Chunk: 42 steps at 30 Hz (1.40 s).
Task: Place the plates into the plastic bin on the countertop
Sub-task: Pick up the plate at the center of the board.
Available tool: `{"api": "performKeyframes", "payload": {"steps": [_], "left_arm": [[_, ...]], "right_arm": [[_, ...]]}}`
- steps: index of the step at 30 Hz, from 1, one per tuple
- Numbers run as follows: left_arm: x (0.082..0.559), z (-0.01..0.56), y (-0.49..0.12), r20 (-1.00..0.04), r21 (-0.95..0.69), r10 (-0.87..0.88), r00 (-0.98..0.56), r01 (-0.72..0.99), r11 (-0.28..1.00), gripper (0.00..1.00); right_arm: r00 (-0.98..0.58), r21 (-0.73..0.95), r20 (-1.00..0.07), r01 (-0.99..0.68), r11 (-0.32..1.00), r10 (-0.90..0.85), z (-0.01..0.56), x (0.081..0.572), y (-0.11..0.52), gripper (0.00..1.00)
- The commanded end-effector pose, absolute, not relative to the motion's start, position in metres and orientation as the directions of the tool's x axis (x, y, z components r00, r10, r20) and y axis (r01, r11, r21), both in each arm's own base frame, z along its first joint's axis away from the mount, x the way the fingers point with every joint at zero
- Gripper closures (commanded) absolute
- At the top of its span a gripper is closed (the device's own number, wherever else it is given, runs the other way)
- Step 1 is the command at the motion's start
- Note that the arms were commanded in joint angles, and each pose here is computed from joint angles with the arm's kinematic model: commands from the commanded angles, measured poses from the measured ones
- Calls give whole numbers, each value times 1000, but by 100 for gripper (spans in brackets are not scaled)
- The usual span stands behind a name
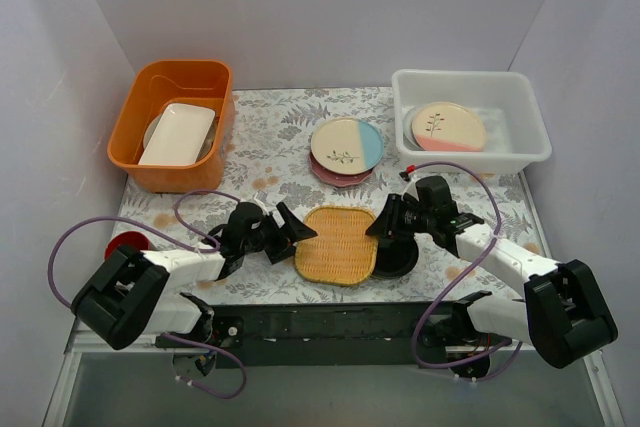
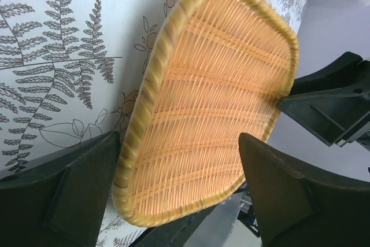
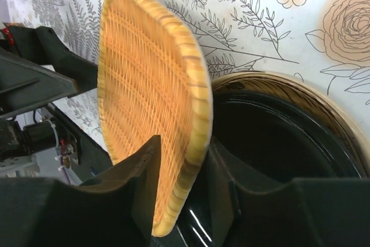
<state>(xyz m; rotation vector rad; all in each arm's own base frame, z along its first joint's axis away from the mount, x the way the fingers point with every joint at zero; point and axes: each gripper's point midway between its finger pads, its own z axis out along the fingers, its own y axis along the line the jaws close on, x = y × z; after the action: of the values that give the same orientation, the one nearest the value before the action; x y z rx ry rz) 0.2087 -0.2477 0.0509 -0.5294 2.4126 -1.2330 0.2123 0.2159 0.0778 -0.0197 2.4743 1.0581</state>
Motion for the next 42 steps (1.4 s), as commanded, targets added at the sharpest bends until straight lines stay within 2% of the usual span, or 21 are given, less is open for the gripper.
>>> {"api": "performKeyframes", "payload": {"steps": [1,6,14,17,21,23,27,33,42], "left_arm": [[202,35,-244,-149,-789,-485,-862,-191,583,17],[203,34,-246,-149,-787,-481,-864,-191,586,17],[203,37,-248,-150,-794,-483,-863,-186,579,18],[203,39,-248,-151,-796,-483,-863,-183,576,17],[205,42,-250,-155,-800,-482,-862,-177,573,17],[205,42,-252,-154,-800,-478,-865,-175,574,17],[204,43,-254,-154,-802,-474,-867,-171,573,17],[205,56,-252,-177,-807,-483,-857,-155,570,15],[215,90,-240,-275,-784,-506,-818,-114,610,10]], "right_arm": [[-900,709,-418,-239,663,122,85,208,226,53],[-909,727,-399,-237,645,116,81,204,229,41],[-933,756,-342,-202,623,112,72,199,234,44],[-941,772,-320,-192,607,109,69,196,236,50],[-945,801,-306,-192,566,113,73,193,242,68],[-944,807,-309,-196,558,115,74,193,243,74],[-942,822,-315,-209,530,118,81,193,246,97],[-931,827,-338,-222,516,141,96,198,248,99],[-921,832,-357,-239,501,154,112,207,253,99]]}}
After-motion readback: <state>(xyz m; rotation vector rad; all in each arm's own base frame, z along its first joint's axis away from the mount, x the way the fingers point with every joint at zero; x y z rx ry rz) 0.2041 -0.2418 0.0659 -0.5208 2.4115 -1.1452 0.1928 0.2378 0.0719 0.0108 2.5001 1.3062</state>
